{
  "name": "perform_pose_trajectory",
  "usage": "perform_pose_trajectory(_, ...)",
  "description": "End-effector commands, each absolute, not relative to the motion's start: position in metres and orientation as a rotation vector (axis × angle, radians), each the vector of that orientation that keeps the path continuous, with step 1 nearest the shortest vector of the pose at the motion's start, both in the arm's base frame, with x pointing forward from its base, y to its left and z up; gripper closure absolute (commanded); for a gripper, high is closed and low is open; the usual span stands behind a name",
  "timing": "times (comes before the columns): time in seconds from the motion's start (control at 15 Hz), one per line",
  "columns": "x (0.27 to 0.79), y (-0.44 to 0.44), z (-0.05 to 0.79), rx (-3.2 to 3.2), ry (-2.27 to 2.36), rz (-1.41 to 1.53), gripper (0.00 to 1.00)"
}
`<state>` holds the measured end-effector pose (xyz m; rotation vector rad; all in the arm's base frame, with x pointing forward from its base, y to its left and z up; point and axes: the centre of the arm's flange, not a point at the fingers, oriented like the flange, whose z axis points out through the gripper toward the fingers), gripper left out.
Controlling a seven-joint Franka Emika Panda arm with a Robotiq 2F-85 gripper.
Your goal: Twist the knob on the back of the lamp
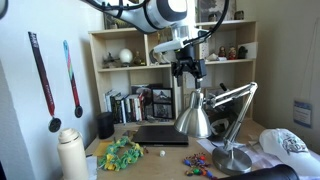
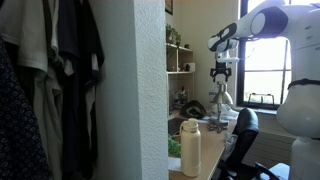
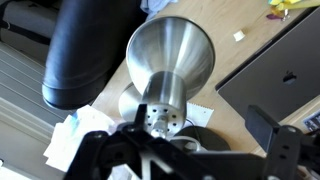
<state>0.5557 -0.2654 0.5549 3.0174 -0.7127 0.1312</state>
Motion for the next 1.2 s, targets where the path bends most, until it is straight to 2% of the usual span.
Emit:
perform_pose_trajectory(0.0, 0.58, -0.284, 0.569, 3.012, -0.744, 0.127, 0.0)
perform_pose_trajectory(0.67, 0.574, -0.299, 0.558, 3.01, -0.805, 0.019, 0.0)
perform_pose_trajectory(0.73, 0.573, -0.299, 0.557, 3.011, -0.807, 0.014, 0.08)
perform_pose_trajectory(0.8, 0.573, -0.299, 0.557, 3.012, -0.807, 0.015, 0.26)
perform_pose_trajectory(1.13, 0.574, -0.298, 0.557, 3.012, -0.811, 0.027, 0.65)
